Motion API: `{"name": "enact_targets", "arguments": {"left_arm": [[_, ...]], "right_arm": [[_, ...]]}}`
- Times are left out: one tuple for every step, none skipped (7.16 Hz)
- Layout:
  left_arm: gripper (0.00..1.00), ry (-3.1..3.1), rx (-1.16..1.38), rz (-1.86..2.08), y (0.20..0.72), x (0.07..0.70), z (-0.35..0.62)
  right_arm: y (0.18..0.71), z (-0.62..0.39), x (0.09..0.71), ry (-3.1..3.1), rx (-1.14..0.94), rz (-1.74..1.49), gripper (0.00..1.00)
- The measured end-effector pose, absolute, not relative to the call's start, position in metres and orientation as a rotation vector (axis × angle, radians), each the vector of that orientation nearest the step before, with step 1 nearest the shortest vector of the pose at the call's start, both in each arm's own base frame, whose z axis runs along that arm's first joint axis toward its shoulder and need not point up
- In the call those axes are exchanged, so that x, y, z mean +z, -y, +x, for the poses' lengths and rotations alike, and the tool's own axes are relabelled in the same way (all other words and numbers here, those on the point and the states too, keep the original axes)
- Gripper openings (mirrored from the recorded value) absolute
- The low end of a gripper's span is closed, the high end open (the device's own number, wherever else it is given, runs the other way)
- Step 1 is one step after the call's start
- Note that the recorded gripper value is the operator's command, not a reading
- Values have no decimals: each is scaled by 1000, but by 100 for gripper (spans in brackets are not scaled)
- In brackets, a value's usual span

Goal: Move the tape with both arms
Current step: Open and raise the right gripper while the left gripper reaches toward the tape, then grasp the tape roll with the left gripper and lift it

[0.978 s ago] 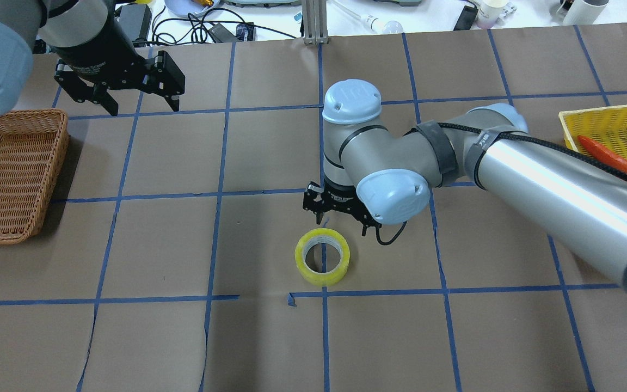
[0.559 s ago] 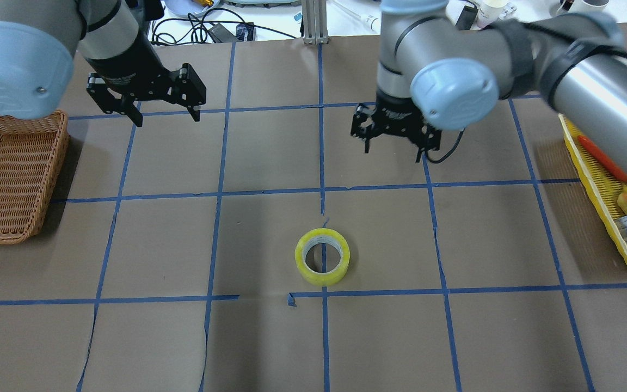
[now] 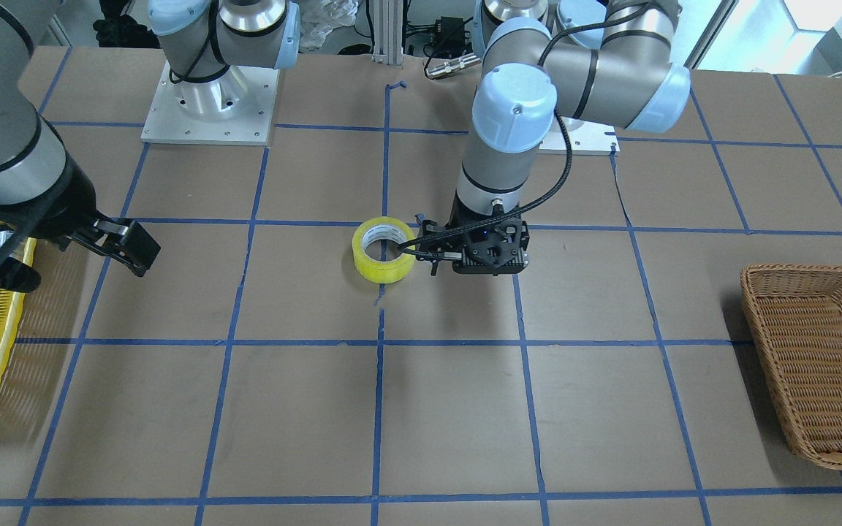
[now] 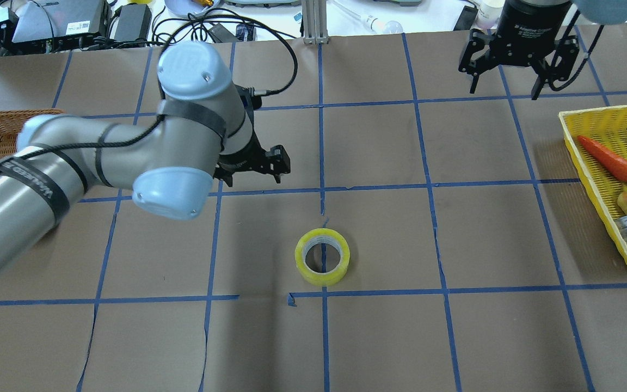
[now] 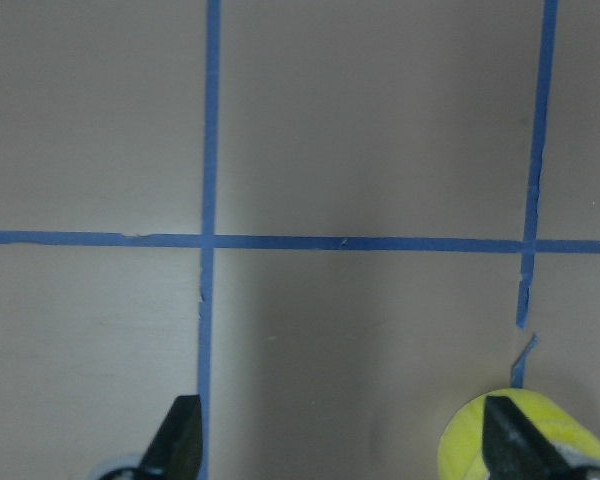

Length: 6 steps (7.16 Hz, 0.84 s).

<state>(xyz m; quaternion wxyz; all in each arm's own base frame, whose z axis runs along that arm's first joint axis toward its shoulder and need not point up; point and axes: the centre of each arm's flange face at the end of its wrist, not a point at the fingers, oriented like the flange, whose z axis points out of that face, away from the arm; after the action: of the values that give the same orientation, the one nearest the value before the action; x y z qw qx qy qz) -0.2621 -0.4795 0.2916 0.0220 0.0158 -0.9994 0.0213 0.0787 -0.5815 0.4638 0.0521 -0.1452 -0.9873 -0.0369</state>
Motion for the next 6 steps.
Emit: {"name": "enact_targets", "arguments": {"left_arm": [[100, 3085, 16, 19, 463, 265, -280], [100, 3083, -26, -25, 448, 245, -298], [100, 3086, -57, -68, 435, 232, -312], [94, 3090, -75, -97, 426, 223, -321], [92, 3093, -87, -110, 419, 215, -324], [77, 3094, -93, -118, 411, 207, -325]], "right_arm": [[578, 74, 465, 2998, -116, -441, 100], [575, 73, 467, 2997, -115, -435, 100], [572, 75, 472, 3002, -105, -420, 100], [565, 81, 482, 3020, -81, -381, 100], [556, 90, 494, 3052, -52, -291, 100], [548, 100, 501, 3084, -39, -185, 100]]}}
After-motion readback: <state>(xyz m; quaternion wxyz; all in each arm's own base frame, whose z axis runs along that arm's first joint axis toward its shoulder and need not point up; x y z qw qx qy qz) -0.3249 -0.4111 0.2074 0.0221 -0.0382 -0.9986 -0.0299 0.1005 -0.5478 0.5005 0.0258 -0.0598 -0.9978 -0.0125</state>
